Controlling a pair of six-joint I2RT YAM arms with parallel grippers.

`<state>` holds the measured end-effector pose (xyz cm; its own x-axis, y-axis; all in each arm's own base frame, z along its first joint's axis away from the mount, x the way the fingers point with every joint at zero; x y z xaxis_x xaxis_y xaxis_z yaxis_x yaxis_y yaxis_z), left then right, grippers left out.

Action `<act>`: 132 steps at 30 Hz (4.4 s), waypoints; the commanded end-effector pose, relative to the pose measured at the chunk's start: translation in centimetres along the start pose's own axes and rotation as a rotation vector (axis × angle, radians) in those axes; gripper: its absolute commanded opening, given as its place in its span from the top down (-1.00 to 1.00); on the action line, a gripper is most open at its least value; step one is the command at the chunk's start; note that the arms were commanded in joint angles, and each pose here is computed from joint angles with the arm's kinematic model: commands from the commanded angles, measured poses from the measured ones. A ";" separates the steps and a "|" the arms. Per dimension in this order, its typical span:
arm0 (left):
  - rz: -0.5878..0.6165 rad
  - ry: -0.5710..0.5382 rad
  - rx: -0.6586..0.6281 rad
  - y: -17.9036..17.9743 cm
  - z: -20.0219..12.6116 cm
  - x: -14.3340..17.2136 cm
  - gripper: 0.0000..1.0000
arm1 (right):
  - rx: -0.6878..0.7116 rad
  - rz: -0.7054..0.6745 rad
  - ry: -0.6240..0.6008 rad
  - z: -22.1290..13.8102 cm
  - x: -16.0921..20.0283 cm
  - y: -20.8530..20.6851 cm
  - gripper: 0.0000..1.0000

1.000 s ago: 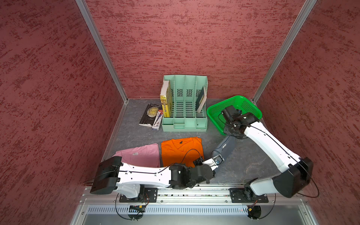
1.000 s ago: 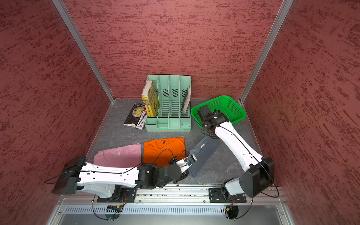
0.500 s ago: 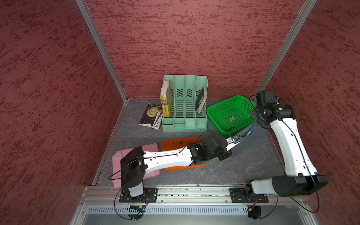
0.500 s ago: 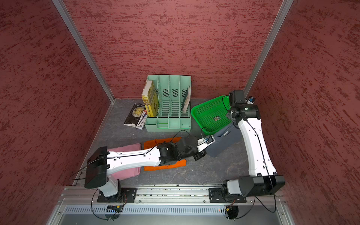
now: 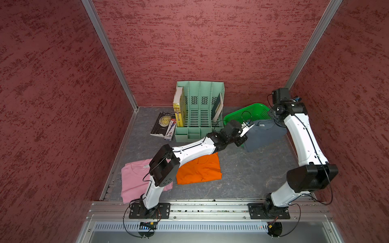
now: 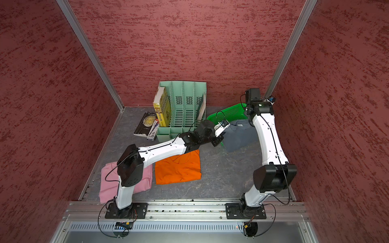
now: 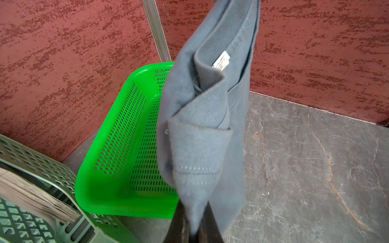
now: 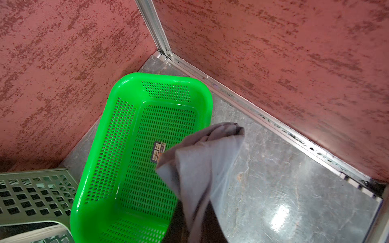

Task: Put the folded t-shirts into the basket
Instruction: Move the bin to the center of the board.

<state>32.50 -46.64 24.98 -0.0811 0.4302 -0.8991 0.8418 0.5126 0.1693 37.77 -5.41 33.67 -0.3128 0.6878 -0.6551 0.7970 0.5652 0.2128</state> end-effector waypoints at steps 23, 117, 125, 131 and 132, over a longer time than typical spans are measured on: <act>-0.092 -0.026 -0.048 8.5 5.9 2.0 1.00 | -0.099 0.185 -0.113 7.6 -0.3 6.5 1.00; -0.318 0.145 0.200 -15.7 -5.6 3.5 1.00 | -0.039 0.264 0.185 6.6 9.1 -11.5 1.00; -0.178 0.112 0.157 -15.8 -7.2 1.3 1.00 | -0.045 0.262 0.080 2.0 6.6 -12.7 1.00; -0.098 0.071 0.132 -16.0 -7.6 -0.6 1.00 | -0.037 0.259 0.017 -0.6 5.3 -13.9 1.00; -0.094 0.059 0.131 -15.9 -7.7 -1.0 1.00 | -0.030 0.263 0.008 -1.0 5.0 -14.0 1.00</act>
<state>14.72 -49.41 23.50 -0.2565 0.4597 -0.8502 0.8909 0.4536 -0.0235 25.46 -8.58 25.95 -0.1405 0.8447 -0.5165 0.8246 0.3886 0.4112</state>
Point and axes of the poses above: each gripper's point midway between its finger pads, its own z axis out along the fingers, its own y axis along the line the jaws close on, x = y × z, the point moved 5 cm from there along -z, back along the fingers, and after that the axes turned 2 degrees about z, right-handed, at the moved point
